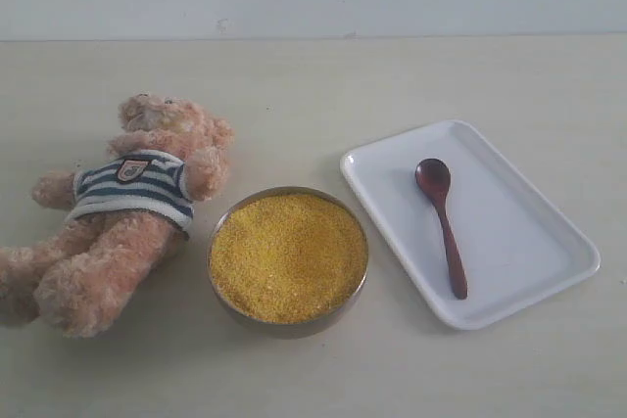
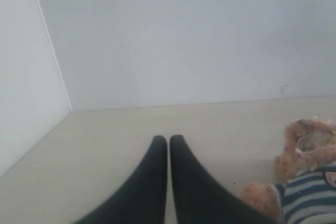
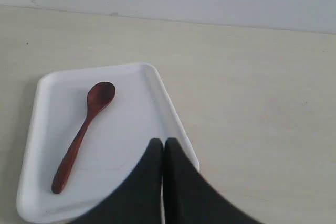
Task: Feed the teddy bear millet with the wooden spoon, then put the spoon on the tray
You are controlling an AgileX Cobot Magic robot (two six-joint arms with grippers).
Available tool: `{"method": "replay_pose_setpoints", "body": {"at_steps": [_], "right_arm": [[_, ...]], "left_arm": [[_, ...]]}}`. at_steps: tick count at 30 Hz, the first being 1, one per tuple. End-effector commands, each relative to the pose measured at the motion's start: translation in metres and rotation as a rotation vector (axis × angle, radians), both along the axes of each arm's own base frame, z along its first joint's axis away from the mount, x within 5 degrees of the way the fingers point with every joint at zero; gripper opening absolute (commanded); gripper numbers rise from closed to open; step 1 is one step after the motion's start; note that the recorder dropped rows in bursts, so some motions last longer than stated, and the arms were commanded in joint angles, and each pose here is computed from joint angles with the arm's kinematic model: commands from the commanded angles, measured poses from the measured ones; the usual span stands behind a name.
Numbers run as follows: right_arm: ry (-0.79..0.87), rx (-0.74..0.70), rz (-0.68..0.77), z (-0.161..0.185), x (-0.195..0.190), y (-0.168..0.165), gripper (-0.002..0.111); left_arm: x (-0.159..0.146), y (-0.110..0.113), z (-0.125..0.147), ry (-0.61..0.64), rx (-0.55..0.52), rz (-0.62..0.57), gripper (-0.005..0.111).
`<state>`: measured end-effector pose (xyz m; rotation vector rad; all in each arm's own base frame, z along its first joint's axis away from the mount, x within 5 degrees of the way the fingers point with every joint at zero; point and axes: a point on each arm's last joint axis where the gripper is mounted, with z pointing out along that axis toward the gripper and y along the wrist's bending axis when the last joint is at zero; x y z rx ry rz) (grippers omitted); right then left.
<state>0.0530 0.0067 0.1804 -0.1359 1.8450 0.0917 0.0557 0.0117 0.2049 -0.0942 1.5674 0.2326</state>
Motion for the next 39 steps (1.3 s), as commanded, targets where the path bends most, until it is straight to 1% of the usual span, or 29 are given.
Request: {"method": "replay_pose_setpoints", "body": {"at_steps": [1, 22, 24, 25, 26, 27, 28, 30, 31, 32, 33, 34, 36, 39], "right_arm": [[-0.006, -0.005, 0.001, 0.000, 0.000, 0.000, 0.000], [-0.009, 0.000, 0.000, 0.001, 0.000, 0.000, 0.000], [-0.056, 0.007, 0.003, 0.005, 0.001, 0.000, 0.000], [-0.132, 0.021, 0.007, 0.012, 0.002, 0.001, 0.000], [-0.195, 0.050, 0.009, 0.018, 0.003, 0.001, 0.000], [-0.324, 0.140, 0.011, 0.031, 0.003, 0.002, 0.000], [-0.379, 0.183, 0.011, 0.036, 0.002, 0.002, 0.000], [-0.495, 0.342, 0.009, 0.049, 0.000, 0.001, 0.000], [-0.534, 0.433, 0.008, 0.053, -0.001, 0.000, 0.000], [-0.584, 0.607, 0.008, 0.060, -0.004, -0.003, 0.000], [-0.595, 0.689, 0.011, 0.062, -0.004, -0.004, 0.000], [-0.598, 0.814, 0.016, 0.064, -0.005, -0.005, 0.000], [-0.598, 0.863, 0.018, 0.065, -0.005, -0.005, 0.000], [-0.597, 0.874, 0.013, 0.064, -0.005, -0.006, 0.000]], "left_arm": [[0.000, -0.001, 0.001, -0.007, -0.005, -0.008, 0.004], [0.000, -0.001, 0.001, -0.005, -0.005, -0.008, 0.004], [0.000, -0.001, 0.001, -0.005, -0.005, -0.008, 0.004], [0.000, -0.001, 0.001, -0.007, -0.005, -0.008, 0.004], [0.000, -0.001, 0.001, -0.007, -0.005, -0.008, 0.004], [0.000, -0.001, 0.001, -0.007, -0.005, -0.008, 0.004], [0.000, -0.001, 0.001, -0.007, -0.005, -0.008, 0.004], [0.000, -0.001, 0.001, -0.007, -0.005, -0.008, 0.004], [0.000, -0.001, 0.001, -0.007, -0.005, -0.008, 0.004], [0.000, -0.001, 0.001, -0.007, -0.005, -0.008, 0.004], [0.000, -0.001, 0.001, -0.007, -0.005, -0.008, 0.004], [0.000, -0.001, 0.001, -0.007, -0.005, -0.008, 0.004], [0.000, -0.001, 0.001, -0.007, -0.005, -0.008, 0.004], [0.000, -0.001, 0.001, -0.007, -0.005, -0.008, 0.004]]}}
